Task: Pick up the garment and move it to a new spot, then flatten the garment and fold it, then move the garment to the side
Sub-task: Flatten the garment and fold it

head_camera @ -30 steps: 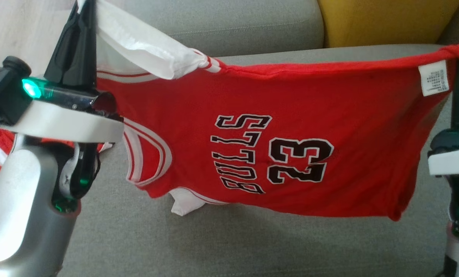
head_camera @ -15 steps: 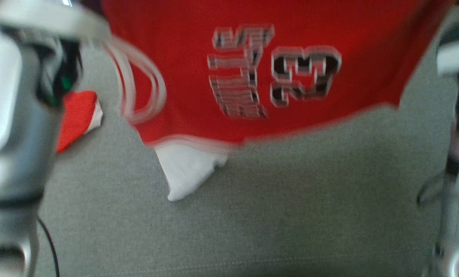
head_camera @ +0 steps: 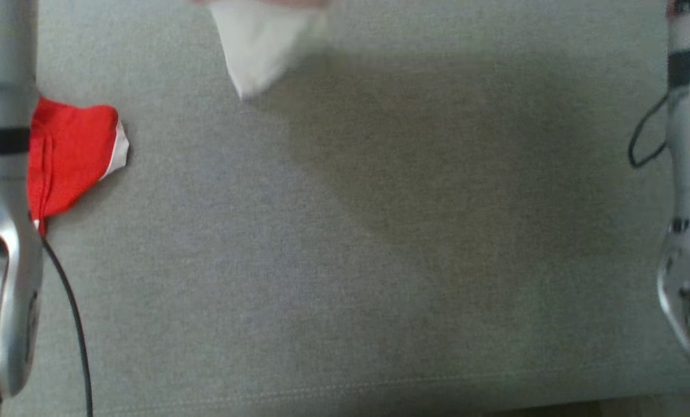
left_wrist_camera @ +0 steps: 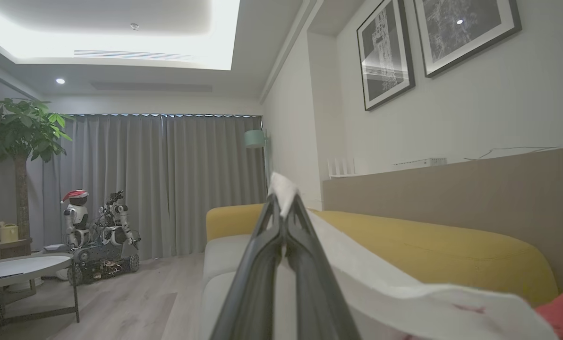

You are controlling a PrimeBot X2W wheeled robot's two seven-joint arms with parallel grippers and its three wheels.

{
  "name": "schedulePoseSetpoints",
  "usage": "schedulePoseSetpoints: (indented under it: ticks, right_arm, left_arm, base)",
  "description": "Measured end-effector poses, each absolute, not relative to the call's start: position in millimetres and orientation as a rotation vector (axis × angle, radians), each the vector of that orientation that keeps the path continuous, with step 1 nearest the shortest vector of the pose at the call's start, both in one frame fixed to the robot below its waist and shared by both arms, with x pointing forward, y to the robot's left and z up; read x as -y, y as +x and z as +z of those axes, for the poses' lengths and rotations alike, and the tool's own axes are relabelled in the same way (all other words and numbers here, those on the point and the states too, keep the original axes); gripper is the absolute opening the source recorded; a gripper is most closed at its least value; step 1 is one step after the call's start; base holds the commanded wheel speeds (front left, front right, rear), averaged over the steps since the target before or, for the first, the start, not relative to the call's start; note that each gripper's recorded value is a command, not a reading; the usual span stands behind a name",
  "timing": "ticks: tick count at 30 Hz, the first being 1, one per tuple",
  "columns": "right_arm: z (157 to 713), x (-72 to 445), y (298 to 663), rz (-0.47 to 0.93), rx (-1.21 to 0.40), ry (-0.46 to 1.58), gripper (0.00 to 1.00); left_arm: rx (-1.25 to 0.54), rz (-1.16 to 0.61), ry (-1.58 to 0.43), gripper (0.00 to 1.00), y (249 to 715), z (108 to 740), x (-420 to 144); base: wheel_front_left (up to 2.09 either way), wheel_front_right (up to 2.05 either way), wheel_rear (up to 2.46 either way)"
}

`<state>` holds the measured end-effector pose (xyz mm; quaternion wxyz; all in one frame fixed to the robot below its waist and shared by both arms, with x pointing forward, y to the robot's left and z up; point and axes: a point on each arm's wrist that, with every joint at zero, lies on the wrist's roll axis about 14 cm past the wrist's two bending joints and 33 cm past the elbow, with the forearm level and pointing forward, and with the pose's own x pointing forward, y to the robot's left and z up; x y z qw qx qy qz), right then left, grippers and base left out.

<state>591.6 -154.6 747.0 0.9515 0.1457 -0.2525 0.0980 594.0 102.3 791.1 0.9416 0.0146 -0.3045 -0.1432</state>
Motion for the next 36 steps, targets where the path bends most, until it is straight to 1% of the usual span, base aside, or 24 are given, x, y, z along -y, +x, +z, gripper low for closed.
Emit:
schedulePoseSetpoints:
  ticks: [3,6,8,11,13,15,18,21,28,36]
  right_arm:
    - [730.8,147.8,610.7,0.198,0.455,0.284,0.00]
    - [679.9,133.8,627.5,0.210,0.310,0.233,0.00]
    - [637.9,130.0,634.7,0.201,0.198,0.224,0.00]
    - [589.0,130.2,638.5,0.179,0.073,0.219,0.00]
    - [565.6,127.8,638.8,0.181,0.012,0.199,0.00]
    - [547.0,124.7,638.4,0.183,-0.034,0.192,0.00]
    - [520.9,123.6,634.1,0.184,-0.095,0.179,0.00]
    - [495.6,126.3,620.8,0.174,-0.153,0.190,0.00]
    - [454.3,129.5,575.4,0.149,-0.233,0.266,0.00]
    - [410.4,135.5,495.8,0.138,-0.354,0.254,0.00]
  left_arm:
    - [0.577,-0.276,0.029,0.00,607.7,776.8,-103.4]
    - [0.440,-0.268,0.011,0.00,626.3,725.2,-103.0]
    - [0.312,-0.254,-0.004,0.00,635.8,675.5,-104.7]
    - [0.111,-0.221,-0.038,0.00,637.1,595.9,-110.8]
    - [0.009,-0.206,-0.055,0.00,632.5,554.8,-114.4]
    - [-0.049,-0.193,-0.074,0.00,629.6,530.3,-117.2]
    - [-0.086,-0.183,-0.115,0.00,629.2,514.3,-118.2]
    - [-0.100,-0.185,-0.137,0.00,624.1,506.8,-117.0]
    - [-0.146,-0.137,-0.214,0.00,581.8,473.0,-129.2]
    - [-0.172,-0.106,-0.204,0.00,502.4,450.4,-144.0]
  base:
    - [0.00,0.00,0.00]
    - [0.00,0.00,0.00]
    - [0.00,0.00,0.00]
    - [0.00,0.00,0.00]
    - [0.00,0.00,0.00]
    - [0.00,0.00,0.00]
    - [0.00,0.00,0.00]
    - [0.00,0.00,0.00]
    - [0.00,0.00,0.00]
    - [0.00,0.00,0.00]
